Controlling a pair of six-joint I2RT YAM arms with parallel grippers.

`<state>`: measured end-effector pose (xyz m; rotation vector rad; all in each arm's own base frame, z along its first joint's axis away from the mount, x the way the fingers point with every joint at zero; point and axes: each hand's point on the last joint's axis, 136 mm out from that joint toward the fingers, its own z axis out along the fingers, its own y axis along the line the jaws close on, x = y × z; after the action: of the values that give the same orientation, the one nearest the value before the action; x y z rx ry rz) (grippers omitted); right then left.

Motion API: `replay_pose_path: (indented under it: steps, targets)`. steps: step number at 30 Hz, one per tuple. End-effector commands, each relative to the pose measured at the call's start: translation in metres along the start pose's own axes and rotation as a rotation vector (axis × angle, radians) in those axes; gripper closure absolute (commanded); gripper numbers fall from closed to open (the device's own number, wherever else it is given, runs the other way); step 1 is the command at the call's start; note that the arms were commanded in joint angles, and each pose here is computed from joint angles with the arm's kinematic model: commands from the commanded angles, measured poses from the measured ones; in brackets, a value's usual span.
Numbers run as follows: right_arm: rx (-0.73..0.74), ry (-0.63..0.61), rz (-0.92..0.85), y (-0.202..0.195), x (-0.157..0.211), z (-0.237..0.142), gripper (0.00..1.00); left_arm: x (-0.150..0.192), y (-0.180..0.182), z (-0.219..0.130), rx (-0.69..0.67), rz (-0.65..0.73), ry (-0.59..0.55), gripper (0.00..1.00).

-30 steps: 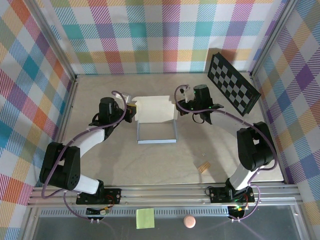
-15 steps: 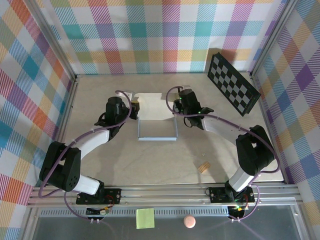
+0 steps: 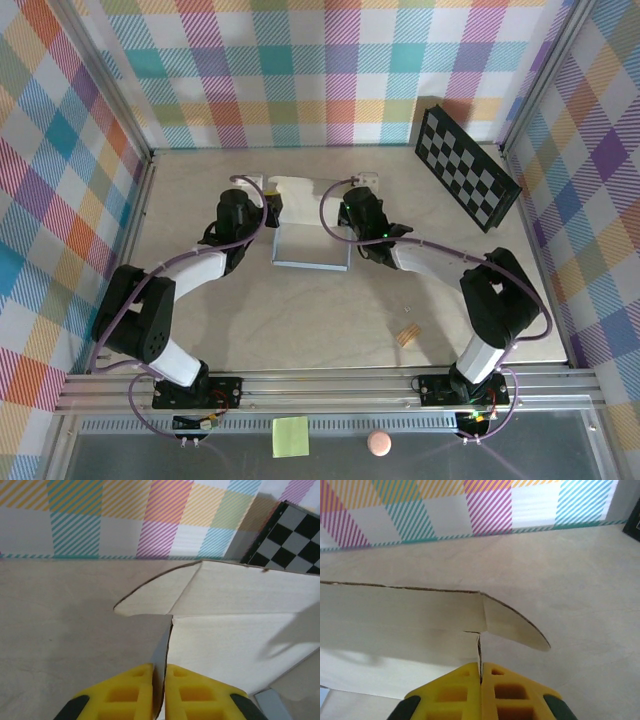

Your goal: Fold the paper box

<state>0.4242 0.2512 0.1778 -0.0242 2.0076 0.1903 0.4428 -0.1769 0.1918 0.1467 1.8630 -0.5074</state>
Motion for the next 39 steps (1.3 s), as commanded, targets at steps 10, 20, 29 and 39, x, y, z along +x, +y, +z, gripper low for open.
replay_pose_path:
  steps: [10, 20, 29, 39]
  targets:
    - [-0.044, -0.123, -0.017, 0.033, -0.001, 0.011, 1.0, 0.01, -0.047, 0.015, 0.21, 0.012, 0.002, 0.87]
    - [-0.036, -0.112, -0.032, 0.039, 0.021, 0.001, 1.0, 0.037, -0.055, 0.001, 0.235, -0.004, 0.006, 0.97]
    - [-0.005, -0.128, -0.062, 0.041, 0.037, -0.014, 1.0, 0.05, -0.064, -0.014, 0.24, -0.012, 0.01, 0.99]
    - [0.021, -0.128, -0.062, 0.035, 0.057, -0.027, 1.0, 0.07, -0.074, -0.03, 0.211, -0.012, 0.004, 1.0]
